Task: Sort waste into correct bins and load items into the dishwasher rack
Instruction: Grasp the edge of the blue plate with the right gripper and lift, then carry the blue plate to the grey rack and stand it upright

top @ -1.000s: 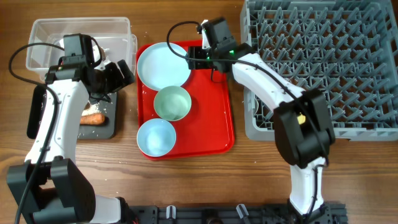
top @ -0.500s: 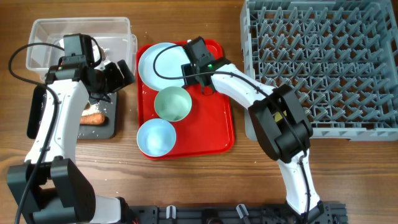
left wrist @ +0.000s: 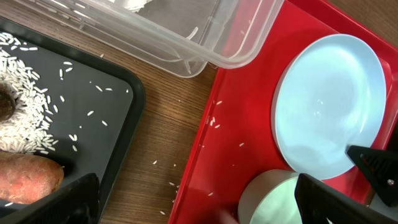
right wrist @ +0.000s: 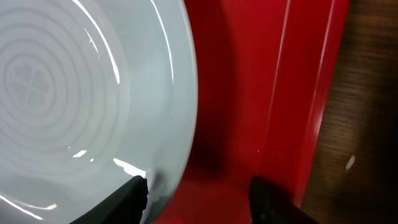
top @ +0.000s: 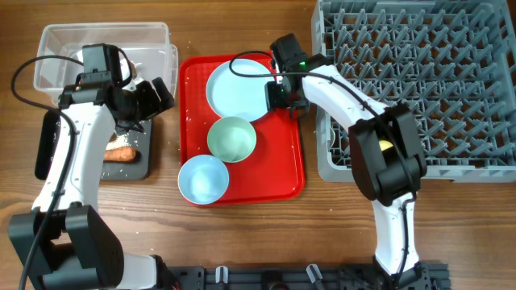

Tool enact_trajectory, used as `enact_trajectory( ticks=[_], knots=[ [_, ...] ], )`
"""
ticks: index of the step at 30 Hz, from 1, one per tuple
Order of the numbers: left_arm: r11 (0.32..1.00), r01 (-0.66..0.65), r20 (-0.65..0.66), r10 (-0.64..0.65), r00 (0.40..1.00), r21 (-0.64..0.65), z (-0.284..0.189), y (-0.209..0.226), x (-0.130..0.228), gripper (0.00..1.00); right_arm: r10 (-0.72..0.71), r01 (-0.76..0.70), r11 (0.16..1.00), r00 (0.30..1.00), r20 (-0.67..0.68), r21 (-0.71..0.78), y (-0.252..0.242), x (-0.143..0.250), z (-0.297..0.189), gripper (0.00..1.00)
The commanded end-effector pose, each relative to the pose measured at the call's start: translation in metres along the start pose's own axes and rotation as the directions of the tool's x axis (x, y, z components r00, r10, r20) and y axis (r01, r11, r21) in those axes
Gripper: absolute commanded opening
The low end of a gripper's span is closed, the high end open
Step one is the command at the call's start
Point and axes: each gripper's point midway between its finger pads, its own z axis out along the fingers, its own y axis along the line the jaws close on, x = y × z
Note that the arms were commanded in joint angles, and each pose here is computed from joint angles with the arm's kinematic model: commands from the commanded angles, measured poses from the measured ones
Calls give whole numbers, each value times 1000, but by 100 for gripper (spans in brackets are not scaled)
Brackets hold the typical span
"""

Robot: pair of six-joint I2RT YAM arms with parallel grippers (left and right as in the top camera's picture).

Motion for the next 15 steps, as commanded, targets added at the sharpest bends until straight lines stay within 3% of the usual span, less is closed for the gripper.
enact_trajectory(
  ticks=[1, 10, 15],
  knots=[
    [1000, 8, 22, -8, 1000, -2, -5, 0, -5, 100, 66, -63, 998, 994, -87, 29, -23, 22, 8, 56],
    [1000, 8, 22, -8, 1000, -2, -5, 0, -5, 100, 58, -55, 998, 993, -102, 33, -26, 25, 7, 55],
    [1000, 8, 22, -8, 1000, -2, -5, 0, -5, 100, 69, -68, 997, 996, -58, 21, -23, 14, 9, 37]
  ],
)
